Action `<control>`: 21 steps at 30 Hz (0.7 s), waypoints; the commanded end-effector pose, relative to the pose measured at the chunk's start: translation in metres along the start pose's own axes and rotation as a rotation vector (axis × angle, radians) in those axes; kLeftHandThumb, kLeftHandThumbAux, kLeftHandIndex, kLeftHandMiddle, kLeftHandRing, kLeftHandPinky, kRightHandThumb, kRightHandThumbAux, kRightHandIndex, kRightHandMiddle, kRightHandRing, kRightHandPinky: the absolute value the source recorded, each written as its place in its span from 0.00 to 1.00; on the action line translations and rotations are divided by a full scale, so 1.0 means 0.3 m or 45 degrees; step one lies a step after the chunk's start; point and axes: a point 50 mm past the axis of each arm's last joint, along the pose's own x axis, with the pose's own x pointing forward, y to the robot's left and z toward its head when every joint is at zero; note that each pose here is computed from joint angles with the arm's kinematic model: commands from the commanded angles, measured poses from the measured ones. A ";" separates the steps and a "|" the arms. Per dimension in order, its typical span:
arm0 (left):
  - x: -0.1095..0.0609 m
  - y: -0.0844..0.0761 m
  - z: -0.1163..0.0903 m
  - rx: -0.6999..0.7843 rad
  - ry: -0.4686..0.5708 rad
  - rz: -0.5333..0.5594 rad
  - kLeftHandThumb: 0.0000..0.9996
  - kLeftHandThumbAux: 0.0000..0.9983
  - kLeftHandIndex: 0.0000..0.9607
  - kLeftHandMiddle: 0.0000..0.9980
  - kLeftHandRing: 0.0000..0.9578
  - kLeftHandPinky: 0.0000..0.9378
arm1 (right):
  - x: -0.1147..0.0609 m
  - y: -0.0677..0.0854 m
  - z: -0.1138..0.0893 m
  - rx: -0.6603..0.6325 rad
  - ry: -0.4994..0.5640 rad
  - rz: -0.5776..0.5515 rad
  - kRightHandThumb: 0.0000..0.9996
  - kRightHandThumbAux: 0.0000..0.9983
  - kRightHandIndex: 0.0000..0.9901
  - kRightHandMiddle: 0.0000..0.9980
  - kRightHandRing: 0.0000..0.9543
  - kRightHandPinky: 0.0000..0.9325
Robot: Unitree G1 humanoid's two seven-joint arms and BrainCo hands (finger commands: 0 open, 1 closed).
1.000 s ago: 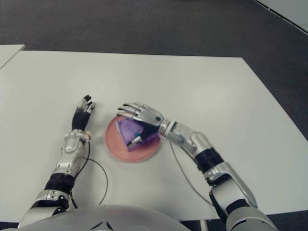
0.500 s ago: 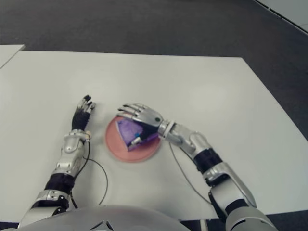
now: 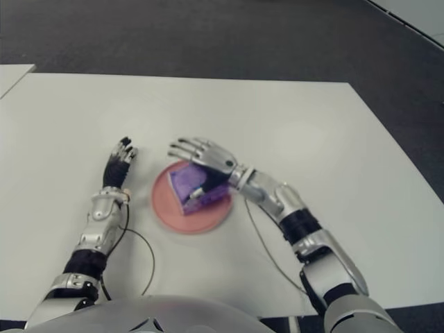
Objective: Put the tissue paper into the plate.
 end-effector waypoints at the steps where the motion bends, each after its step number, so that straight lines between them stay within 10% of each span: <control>1: -0.010 0.005 -0.030 0.010 0.052 0.013 0.00 0.47 0.00 0.00 0.00 0.00 | 0.052 -0.179 -0.028 0.017 0.052 -0.254 0.08 0.37 0.00 0.00 0.00 0.00; 21: -0.010 0.000 -0.034 -0.008 0.042 0.007 0.00 0.47 0.00 0.00 0.00 0.00 | -0.014 -0.326 -0.064 0.465 0.247 -0.690 0.17 0.34 0.00 0.00 0.00 0.00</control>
